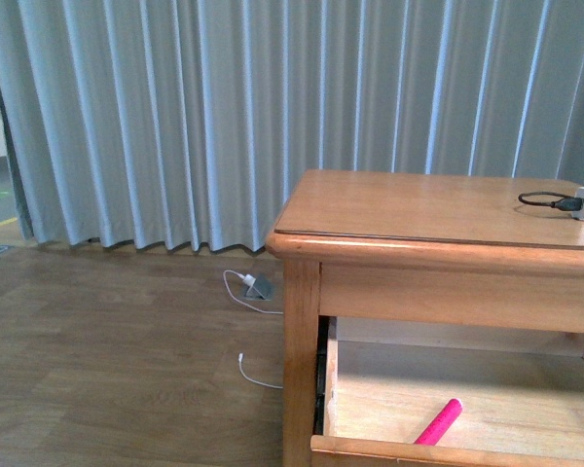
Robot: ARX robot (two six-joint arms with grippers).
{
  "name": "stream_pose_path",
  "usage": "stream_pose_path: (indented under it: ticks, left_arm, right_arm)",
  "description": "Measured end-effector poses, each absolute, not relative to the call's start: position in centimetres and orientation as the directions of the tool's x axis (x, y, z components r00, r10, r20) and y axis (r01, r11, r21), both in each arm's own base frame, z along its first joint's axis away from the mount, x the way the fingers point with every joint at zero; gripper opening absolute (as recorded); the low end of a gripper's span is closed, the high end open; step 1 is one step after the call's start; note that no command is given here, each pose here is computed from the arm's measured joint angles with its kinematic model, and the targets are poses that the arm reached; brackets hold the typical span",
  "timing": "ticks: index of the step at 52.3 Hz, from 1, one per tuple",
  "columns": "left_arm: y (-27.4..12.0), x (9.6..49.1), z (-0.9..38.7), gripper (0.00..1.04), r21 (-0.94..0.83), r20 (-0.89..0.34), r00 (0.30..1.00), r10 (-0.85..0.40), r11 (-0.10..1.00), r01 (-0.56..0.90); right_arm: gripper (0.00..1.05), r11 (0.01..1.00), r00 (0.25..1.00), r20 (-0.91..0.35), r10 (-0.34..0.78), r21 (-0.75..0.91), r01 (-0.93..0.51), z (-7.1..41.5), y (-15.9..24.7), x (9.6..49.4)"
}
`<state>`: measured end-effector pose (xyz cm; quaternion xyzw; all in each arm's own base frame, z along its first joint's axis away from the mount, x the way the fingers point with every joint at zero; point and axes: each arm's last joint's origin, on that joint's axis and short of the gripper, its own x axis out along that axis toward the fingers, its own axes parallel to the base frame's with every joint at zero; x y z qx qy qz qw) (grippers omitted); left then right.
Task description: Place pink marker in drawer with both arms
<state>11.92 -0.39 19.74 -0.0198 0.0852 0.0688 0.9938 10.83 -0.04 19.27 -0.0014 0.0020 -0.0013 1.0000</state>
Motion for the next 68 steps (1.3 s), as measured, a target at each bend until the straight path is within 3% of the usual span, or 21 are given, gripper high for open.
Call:
stream_pose_path:
  ticks: [10,12,17,37,66,68]
  left_arm:
    - [-0.3,11.9,19.7,0.97,-0.04,-0.156,0.981,0.119,0.991,-0.126]
    - [-0.2,11.8,19.5,0.88,-0.042,-0.079,0.996,0.046,0.998,-0.05]
    - [-0.1,11.6,19.2,0.72,-0.026,-0.008,1.0,0.005,1.0,-0.005]
    - [0.0,10.9,17.8,0.05,-0.009,0.001,1.0,-0.001,1.0,0.001]
    - [0.0,9.6,17.1,0.04,-0.005,0.02,1.0,-0.002,1.0,0.002]
    - [0.0,9.6,17.1,0.11,-0.005,0.02,1.0,-0.002,1.0,0.002]
  right_arm:
    - [0.96,1.0,1.0,-0.004,-0.003,-0.003,0.003,19.3,0.0,10.8]
    - [0.96,1.0,1.0,-0.004,-0.003,-0.003,0.003,19.3,0.0,10.8]
    - [0.96,1.0,1.0,-0.004,-0.003,-0.003,0.003,19.3,0.0,10.8]
    - [0.96,1.0,1.0,-0.004,-0.003,-0.003,0.003,19.3,0.0,10.8]
    - [0.96,1.0,1.0,-0.004,-0.003,-0.003,0.003,19.3,0.0,10.8]
    - [0.96,1.0,0.999,-0.049,0.006,-0.005,-0.006,19.2,0.0,10.9]
